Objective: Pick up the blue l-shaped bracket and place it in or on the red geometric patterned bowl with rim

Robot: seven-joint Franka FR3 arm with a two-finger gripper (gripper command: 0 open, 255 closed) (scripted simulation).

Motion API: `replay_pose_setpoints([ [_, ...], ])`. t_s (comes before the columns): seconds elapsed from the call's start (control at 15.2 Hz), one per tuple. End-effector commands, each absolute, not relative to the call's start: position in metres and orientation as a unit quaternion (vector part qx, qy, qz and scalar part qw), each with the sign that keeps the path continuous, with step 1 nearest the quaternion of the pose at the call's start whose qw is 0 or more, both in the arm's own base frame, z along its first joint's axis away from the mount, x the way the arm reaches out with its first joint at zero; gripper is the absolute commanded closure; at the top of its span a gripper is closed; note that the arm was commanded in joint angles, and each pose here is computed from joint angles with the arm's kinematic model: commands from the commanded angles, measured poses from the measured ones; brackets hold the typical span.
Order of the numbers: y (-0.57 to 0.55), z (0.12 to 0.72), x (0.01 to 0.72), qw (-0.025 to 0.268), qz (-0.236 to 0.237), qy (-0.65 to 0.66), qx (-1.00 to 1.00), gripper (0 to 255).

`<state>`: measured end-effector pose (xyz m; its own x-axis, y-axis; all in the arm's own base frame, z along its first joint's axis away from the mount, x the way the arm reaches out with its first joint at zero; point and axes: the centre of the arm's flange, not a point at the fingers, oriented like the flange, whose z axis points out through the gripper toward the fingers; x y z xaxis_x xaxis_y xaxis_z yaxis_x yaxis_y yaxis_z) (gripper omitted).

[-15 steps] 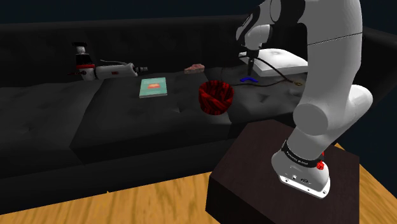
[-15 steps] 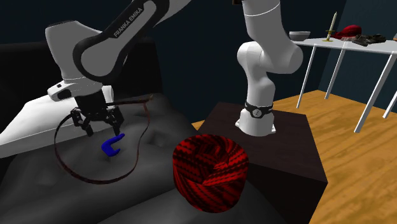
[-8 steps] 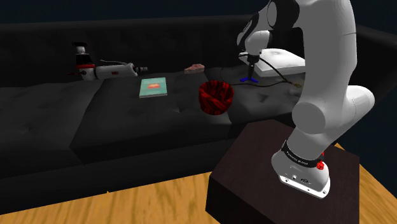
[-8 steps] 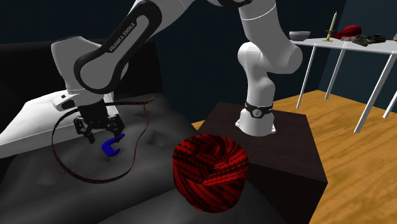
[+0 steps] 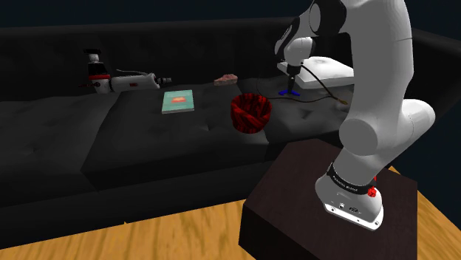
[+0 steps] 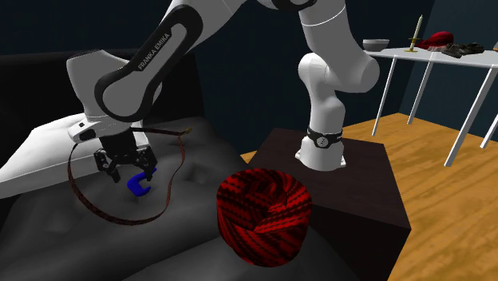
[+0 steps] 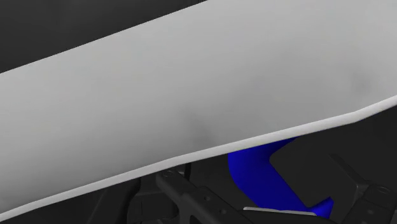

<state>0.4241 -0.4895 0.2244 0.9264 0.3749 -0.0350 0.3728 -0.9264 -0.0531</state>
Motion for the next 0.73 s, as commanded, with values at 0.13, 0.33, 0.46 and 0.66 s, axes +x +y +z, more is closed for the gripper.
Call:
replay_pose_setpoints([
  [0.13,-0.4895,0.2243,0.4241,0.023,0.022,-0.191,-0.981,255],
  [0.33,-0.4895,0.224,0.4248,0.023,0.022,-0.191,-0.981,255],
  [0.46,-0.4911,0.2227,0.4252,0.023,0.022,-0.191,-0.981,255],
  [0.66,-0.4895,0.2296,0.4241,0.023,0.022,-0.191,-0.981,255],
])
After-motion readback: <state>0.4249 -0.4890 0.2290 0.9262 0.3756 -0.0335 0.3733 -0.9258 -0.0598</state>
